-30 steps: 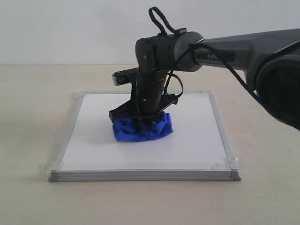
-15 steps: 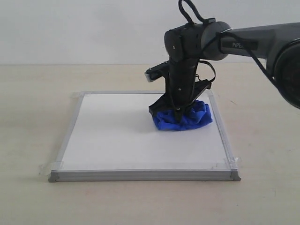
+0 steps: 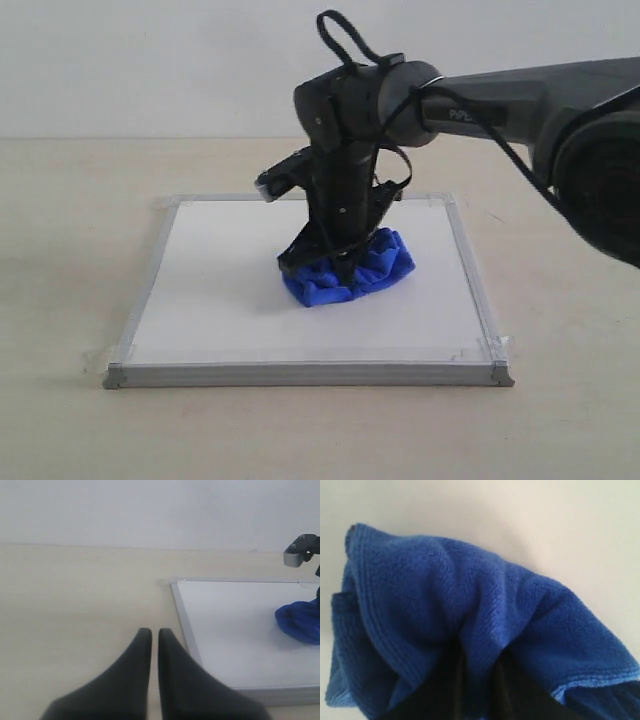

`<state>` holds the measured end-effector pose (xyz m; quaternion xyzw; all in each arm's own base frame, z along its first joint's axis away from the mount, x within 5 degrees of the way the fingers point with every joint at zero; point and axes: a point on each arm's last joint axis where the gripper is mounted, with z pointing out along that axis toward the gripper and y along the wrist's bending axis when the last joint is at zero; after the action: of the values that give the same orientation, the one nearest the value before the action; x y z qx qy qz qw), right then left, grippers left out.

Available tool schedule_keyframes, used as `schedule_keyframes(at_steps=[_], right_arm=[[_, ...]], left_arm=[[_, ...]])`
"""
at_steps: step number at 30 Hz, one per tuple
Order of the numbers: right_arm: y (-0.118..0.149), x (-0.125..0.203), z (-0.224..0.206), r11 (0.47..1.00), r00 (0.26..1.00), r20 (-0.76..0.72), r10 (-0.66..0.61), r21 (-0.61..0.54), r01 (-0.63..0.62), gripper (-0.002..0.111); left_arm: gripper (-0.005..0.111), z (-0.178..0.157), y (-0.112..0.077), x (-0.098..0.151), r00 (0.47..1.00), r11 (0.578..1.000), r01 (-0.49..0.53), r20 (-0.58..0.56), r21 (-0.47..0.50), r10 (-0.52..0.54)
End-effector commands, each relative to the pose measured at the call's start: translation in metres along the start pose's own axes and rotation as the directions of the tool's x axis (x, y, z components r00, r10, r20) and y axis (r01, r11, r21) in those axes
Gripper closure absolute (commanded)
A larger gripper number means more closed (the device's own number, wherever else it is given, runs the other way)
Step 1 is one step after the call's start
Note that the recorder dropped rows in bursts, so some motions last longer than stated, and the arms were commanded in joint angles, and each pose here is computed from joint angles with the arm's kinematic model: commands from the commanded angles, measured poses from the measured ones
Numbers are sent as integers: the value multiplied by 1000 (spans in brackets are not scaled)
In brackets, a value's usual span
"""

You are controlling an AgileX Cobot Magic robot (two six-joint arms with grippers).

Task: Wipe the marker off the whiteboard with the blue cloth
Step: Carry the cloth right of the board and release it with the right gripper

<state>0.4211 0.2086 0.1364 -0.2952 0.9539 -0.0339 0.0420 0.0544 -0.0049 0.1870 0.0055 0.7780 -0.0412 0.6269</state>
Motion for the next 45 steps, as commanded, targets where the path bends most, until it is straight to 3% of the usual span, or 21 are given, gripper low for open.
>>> schedule_keyframes(at_steps=[1,3,7,11,15,17,19,20,22,24,28,31,32,37,45], right_arm=[[-58,27,-7,991,985,-111,132,47,-127,108],[-81,35,-51,981,983,-18,185,64,-183,108],[-99,63,-100,964,970,56,235,110,-240,108],[-110,131,-115,924,930,104,352,119,-363,108],[-110,169,-110,910,911,165,378,117,-398,108],[-111,178,-112,939,936,221,274,149,-310,108],[-110,181,-112,975,982,190,18,215,-60,108],[-109,181,-112,967,980,154,-124,239,85,108],[-109,180,-112,915,935,106,-337,273,299,108],[-111,177,-113,844,872,92,-481,319,431,108],[-114,165,-110,621,673,24,-739,412,667,108],[-116,160,-98,409,474,-81,-877,394,823,108],[-116,160,-93,374,436,-97,-894,373,849,108],[-116,158,-55,342,372,-115,-921,220,914,108],[-115,155,-10,316,326,-103,-940,107,943,108]], left_arm=[[102,0,0,0,1000,1000,-2,8,-3,2],[102,0,0,0,1000,1000,-2,8,-3,2],[102,0,0,0,1000,1000,-2,8,-3,2],[102,0,0,0,1000,1000,-2,8,-3,2],[102,0,0,0,1000,1000,-2,8,-3,2],[102,0,0,0,1000,1000,-2,8,-3,2],[102,0,0,0,1000,1000,-2,8,-3,2],[102,0,0,0,1000,1000,-2,8,-3,2],[102,0,0,0,1000,1000,-2,8,-3,2],[102,0,0,0,1000,1000,-2,8,-3,2],[102,0,0,0,1000,1000,-2,8,-3,2],[102,0,0,0,1000,1000,-2,8,-3,2],[102,0,0,0,1000,1000,-2,8,-3,2],[102,0,0,0,1000,1000,-2,8,-3,2],[102,0,0,0,1000,1000,-2,8,-3,2]])
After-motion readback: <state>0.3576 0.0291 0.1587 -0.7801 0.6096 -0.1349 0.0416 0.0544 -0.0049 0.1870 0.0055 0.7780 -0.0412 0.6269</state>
